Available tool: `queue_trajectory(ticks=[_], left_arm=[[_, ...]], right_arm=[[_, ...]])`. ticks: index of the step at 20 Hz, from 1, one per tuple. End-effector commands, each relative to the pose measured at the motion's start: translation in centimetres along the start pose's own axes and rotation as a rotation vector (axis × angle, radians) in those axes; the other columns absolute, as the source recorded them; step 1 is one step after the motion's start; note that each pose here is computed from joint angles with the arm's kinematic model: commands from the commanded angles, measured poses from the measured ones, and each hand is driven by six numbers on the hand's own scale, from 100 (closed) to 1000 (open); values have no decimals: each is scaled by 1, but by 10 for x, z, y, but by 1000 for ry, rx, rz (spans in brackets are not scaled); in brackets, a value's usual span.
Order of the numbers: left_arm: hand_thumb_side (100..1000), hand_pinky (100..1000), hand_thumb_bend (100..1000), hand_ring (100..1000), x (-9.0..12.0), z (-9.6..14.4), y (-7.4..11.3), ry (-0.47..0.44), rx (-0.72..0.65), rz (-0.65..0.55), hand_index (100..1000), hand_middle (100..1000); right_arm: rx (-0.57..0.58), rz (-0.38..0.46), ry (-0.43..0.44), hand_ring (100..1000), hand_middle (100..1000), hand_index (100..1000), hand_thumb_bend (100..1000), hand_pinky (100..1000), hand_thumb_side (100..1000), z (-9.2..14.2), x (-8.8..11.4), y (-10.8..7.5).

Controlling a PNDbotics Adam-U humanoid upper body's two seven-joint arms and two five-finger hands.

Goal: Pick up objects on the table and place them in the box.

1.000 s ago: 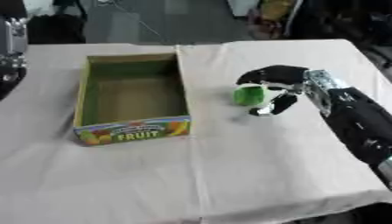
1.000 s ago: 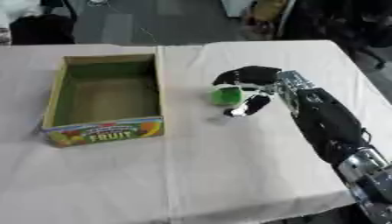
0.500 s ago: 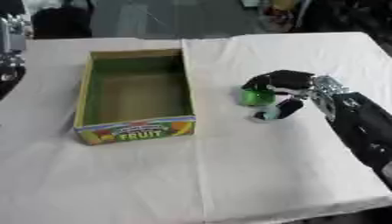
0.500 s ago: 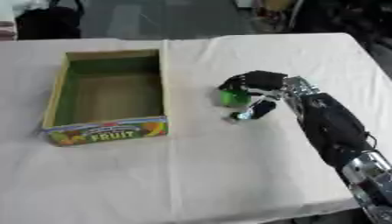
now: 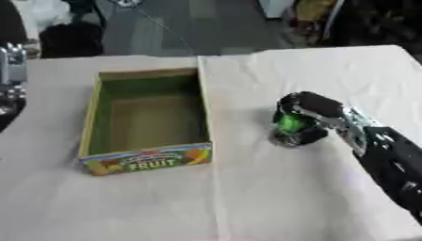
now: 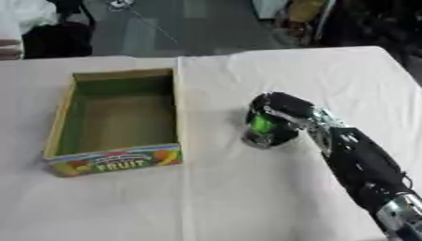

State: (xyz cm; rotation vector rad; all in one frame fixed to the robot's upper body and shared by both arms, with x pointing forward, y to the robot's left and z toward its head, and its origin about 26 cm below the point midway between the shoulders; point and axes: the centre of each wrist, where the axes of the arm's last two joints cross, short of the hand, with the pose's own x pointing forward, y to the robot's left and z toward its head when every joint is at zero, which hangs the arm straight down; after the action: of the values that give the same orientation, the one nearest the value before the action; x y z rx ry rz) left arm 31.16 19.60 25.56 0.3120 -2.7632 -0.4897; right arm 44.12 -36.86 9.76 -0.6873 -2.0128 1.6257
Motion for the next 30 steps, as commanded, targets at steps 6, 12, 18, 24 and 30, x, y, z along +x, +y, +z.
queue_trajectory(ticks=[6,12,18,24,30], left_arm=[[587,673,337,670,2,-1,6,-10,-14,-24,885,859],[583,675,340,671,1,3,6,-3,-26,-27,885,859],[582,675,341,672,2,2,5,-8,-27,-20,885,859],[576,677,346,673,3,-1,3,-22,-22,-11,885,860],[577,677,346,673,6,-8,1,-45,2,5,885,859]], right_arm=[[-172,-35,14,100,100,109,368,100,100,0,-9,-35],[-242,-34,-16,100,100,107,372,100,100,-33,5,-72],[-276,-87,-83,100,100,106,375,100,100,-82,31,-85],[-277,-88,-151,100,100,105,376,100,100,-115,50,-88],[-264,-77,-193,100,100,105,374,100,100,-133,58,-82]])
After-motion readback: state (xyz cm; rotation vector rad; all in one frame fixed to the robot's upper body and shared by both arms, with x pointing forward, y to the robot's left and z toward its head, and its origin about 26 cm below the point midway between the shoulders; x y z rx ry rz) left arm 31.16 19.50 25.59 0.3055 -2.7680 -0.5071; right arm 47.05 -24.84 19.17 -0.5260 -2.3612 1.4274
